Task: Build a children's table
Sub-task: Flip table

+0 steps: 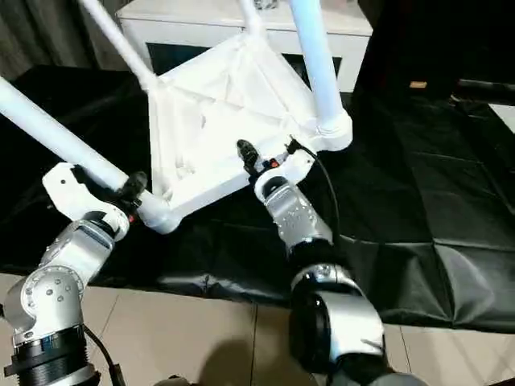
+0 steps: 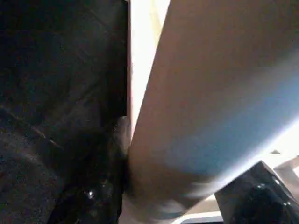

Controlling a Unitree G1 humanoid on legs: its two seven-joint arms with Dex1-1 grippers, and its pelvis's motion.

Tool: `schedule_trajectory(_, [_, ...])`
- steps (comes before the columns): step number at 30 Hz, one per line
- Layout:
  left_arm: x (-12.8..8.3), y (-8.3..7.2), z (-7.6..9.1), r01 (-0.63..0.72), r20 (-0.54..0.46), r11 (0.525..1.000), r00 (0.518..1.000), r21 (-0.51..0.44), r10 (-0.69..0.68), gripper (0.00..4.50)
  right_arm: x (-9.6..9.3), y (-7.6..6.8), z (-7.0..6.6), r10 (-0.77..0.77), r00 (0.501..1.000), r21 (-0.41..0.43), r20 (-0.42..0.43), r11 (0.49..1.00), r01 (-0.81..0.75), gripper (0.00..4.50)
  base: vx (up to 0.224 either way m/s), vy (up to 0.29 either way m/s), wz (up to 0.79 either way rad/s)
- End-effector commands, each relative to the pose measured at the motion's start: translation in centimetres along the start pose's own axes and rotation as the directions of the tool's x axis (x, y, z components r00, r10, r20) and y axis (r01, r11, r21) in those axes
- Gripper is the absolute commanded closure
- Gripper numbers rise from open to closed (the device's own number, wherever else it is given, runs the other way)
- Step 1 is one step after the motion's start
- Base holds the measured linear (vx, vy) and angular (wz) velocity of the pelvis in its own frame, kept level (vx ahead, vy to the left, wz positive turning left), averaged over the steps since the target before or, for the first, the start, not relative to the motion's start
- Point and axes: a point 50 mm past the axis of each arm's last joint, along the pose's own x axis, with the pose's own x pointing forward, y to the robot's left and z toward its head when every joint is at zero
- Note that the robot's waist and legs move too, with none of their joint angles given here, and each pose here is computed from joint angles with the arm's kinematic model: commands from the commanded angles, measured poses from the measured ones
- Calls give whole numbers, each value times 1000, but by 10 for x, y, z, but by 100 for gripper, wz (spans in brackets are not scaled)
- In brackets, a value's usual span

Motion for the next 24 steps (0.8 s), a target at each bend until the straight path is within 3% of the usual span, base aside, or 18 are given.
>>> schedule_trajectory(1, [-3, -17, -5, 116, -14, 991, 993, -68, -117, 224, 3, 5, 0, 2, 1000, 3, -9, 1000, -2, 92, 0, 0, 0])
schedule_trajectory(14, [-2, -13, -6, 80, -38, 996, 996, -38, -81, 224, 4, -1, 10, -37, 999, -13, 33, 999, 37, 204, 0, 0, 0])
schedule_trajectory(15, [-2, -11, -6, 66, -45, 997, 997, -27, -67, 168, 4, -1, 10, -38, 999, -17, 34, 999, 38, 209, 0, 0, 0])
schedule_trajectory(16, [-3, -13, -5, 94, -36, 994, 995, -48, -95, 154, 4, -2, 12, -40, 998, -23, 39, 999, 41, 212, 0, 0, 0])
schedule_trajectory(18, [-3, -12, -3, 99, -22, 994, 995, -51, -101, 154, 4, -2, 14, -43, 998, -52, 50, 998, 46, 218, 0, 0, 0])
schedule_trajectory(21, [-4, -8, 3, 86, 5, 995, 996, -40, -86, 120, 3, -2, 26, -52, 993, -180, 103, 981, 70, 225, 0, 0, 0])
schedule_trajectory(24, [-3, 1, 12, 16, 53, 1000, 998, 6, -17, 105, 1, 1, 44, -53, 983, -263, 176, 960, 99, 225, 0, 0, 0])
